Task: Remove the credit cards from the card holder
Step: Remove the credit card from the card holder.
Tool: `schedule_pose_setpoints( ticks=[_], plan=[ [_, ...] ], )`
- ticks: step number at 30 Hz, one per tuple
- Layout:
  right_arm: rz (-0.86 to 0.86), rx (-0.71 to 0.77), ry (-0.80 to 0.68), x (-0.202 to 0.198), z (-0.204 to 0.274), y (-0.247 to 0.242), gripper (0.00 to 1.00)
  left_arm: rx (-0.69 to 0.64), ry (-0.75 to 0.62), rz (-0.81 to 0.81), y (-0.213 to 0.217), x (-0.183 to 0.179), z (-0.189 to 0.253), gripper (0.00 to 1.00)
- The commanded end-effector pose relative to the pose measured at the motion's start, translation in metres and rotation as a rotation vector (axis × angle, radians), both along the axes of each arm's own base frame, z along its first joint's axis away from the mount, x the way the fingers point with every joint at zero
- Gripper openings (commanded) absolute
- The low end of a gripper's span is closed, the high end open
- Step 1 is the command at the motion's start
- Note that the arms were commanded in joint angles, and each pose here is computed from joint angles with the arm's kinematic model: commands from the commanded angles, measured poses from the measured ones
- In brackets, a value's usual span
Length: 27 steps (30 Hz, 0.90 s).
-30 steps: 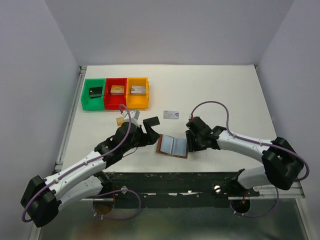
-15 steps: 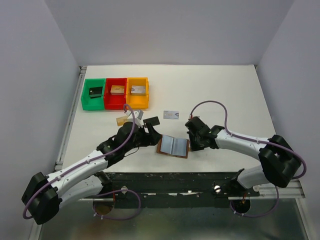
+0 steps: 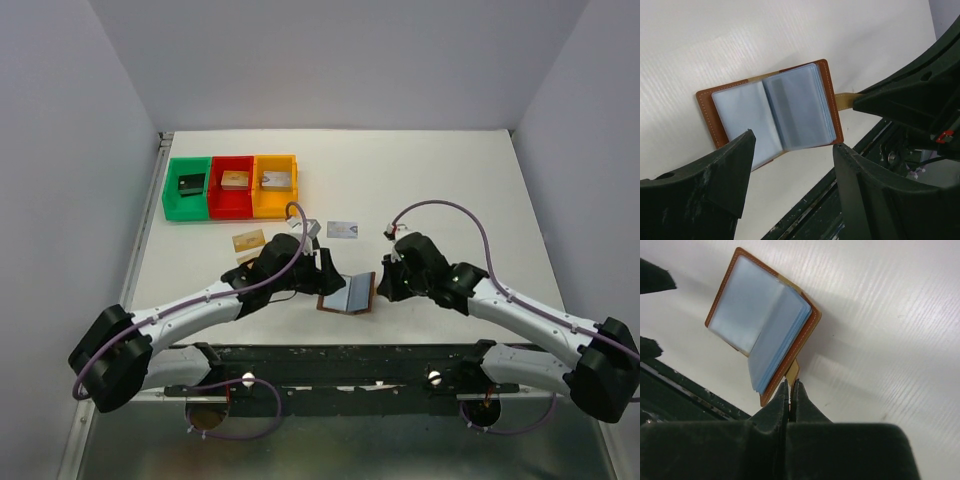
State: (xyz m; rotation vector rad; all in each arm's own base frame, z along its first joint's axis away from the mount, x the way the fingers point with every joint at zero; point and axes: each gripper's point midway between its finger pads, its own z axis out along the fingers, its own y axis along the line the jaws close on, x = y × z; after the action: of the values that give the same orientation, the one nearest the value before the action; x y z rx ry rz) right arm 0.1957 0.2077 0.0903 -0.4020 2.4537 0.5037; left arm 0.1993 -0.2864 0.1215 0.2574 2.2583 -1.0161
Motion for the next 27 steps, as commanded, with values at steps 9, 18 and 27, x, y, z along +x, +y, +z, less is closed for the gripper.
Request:
schedule_pose_setpoints(
  ticks=[9,18,27],
  plan=[
    [0.063,0.018,-0.018,-0.010,-0.005,-0.003,0.00,0.052,0.036,-0.148,-0.047,0.000,-0.022,0.74],
    [0.071,0.033,-0.017,-0.007,-0.009,0.003,0.00,0.101,0.062,-0.197,-0.062,-0.005,-0.037,0.74],
    [0.080,0.068,-0.027,-0.004,0.001,0.009,0.00,0.138,0.076,-0.208,-0.065,-0.005,-0.047,0.75]
  ],
)
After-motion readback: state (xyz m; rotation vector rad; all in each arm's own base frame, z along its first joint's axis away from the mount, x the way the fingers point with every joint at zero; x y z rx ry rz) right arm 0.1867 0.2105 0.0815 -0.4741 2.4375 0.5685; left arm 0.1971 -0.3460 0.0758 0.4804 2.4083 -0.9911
